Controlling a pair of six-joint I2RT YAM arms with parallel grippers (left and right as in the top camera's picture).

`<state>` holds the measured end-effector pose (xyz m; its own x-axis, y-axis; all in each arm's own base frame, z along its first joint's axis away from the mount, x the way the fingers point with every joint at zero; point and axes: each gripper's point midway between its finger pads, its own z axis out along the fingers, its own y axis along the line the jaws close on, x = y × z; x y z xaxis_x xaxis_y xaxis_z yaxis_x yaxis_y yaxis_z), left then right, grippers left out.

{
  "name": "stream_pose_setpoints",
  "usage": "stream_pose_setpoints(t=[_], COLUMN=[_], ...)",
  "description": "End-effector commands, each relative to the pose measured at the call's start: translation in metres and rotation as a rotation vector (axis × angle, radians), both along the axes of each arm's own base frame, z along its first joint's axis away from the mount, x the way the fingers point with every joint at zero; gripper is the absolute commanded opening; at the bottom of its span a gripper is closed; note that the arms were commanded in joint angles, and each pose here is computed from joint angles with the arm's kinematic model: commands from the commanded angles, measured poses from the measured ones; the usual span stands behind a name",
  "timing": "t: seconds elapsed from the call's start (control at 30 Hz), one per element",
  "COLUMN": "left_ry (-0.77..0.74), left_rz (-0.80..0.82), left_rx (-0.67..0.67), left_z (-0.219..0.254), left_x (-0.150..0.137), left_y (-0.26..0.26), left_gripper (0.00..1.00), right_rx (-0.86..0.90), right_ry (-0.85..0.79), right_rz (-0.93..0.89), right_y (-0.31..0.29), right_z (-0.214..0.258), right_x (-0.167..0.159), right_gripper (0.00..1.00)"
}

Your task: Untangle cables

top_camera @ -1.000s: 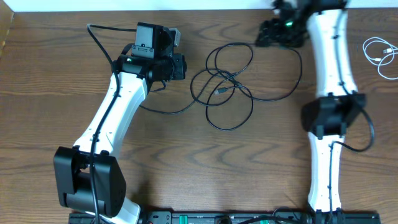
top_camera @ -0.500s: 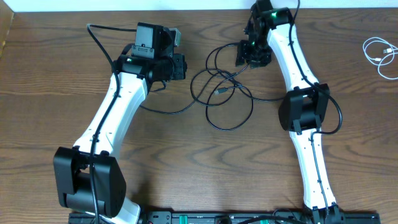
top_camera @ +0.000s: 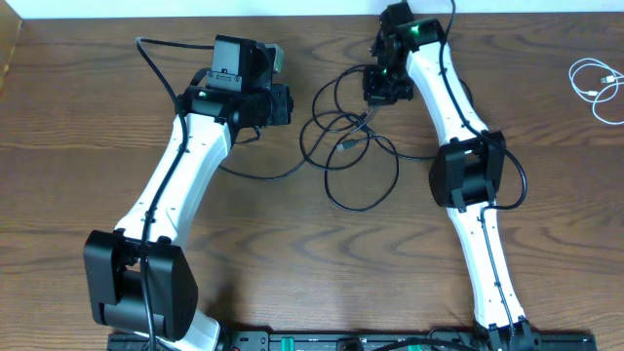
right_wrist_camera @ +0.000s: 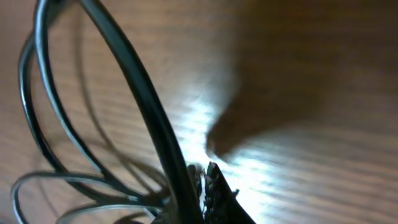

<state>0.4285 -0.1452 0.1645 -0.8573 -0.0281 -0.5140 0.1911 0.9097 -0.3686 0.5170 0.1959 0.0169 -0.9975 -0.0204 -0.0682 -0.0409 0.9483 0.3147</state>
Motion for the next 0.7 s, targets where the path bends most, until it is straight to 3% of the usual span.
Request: stream_pose_setpoints(t=[0.0,0.2,0.33,0.5,0.67], left_ry=[-0.020,-0.021,-0.021,-0.020,-0.019], left_rz=[-0.019,-0.019,-0.019,-0.020,-0.020], left_rx=[0.000,0.000,0.000,-0.001,-0.001], left_z=[0.008,0.008,0.008,0.008,0.008], left_x=[0.000,0.000,0.000,0.000,0.000], left_y=[-0.001,-0.001,-0.001,-0.001,-0.001], left_gripper=[0.17,0.17,0.17,0.17,0.17], right_rx=[0.056,0.272,0.307,0.313,0.314], right_ry=[-0.070,-0.301,-0.461,-0.572,-0.574], right_rz=[0.090,0.229,0.254,0.262,0.255], right_y=[0.008,0.018,0.013,0.005,0.001], right_z=[0.046,0.192,0.277,0.333,0.341], right_x=[-0.003,-0.022,-0.047,-0.073,-0.081], right_gripper=[0.01,0.01,0.01,0.01,0.01])
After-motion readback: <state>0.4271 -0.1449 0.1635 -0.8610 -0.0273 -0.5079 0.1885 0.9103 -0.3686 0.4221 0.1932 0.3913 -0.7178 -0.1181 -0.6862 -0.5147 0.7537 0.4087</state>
